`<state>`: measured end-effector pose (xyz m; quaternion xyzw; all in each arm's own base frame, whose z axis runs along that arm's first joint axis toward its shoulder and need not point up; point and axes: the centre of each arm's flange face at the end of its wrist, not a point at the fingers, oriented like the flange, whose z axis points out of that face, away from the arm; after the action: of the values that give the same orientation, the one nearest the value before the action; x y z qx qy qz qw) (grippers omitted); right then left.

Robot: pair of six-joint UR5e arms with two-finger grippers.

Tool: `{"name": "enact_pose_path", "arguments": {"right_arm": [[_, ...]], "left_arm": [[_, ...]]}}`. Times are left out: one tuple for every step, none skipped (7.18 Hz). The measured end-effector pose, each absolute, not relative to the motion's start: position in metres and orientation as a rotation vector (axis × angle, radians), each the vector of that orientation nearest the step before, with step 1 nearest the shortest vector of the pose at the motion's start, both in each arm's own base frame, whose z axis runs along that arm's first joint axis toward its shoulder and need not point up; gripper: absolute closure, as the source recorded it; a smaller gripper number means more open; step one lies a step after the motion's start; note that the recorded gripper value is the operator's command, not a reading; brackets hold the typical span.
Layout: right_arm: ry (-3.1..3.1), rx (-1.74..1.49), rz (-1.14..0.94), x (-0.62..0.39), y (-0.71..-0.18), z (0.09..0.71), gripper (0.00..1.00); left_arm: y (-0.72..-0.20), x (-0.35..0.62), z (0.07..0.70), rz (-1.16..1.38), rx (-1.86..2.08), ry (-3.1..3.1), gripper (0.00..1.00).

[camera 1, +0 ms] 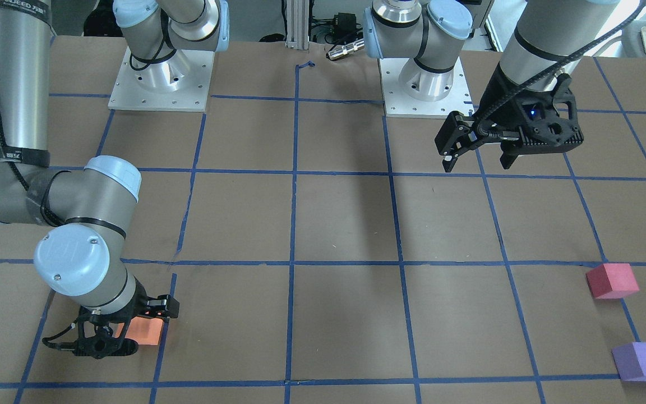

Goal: Arrange blocks in a line
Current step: 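Close the right gripper on the orange cube and lift it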

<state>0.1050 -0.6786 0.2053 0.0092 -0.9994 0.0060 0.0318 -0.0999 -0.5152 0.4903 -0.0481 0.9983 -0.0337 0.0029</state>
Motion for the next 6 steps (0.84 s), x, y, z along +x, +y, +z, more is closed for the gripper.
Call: {"name": "enact_pose_path", "arguments": {"right_arm": [[-3.080,0.029,0.042,0.104,-0.679,0.203,0.65],[-3.081,0.024,0.067,0.101,-0.681,0.204,0.65],[-3.082,0.012,0.085,0.098,-0.683,0.204,0.78],[-3.083,-0.001,0.114,0.097,-0.685,0.207,0.79],[-3.096,-0.019,0.150,0.101,-0.688,0.217,0.80],[-3.127,-0.064,0.185,0.117,-0.690,0.234,0.80]], "left_arm": [[-0.515,-0.100,0.490,-0.106,-0.151,3.131,0.00],[-0.515,-0.100,0.490,-0.105,-0.151,3.131,0.00],[-0.515,-0.100,0.490,-0.104,-0.151,3.131,0.00],[-0.515,-0.100,0.490,-0.104,-0.151,3.131,0.00],[-0.515,-0.100,0.490,-0.104,-0.151,3.131,0.00],[-0.515,-0.100,0.490,-0.104,-0.151,3.131,0.00]]}}
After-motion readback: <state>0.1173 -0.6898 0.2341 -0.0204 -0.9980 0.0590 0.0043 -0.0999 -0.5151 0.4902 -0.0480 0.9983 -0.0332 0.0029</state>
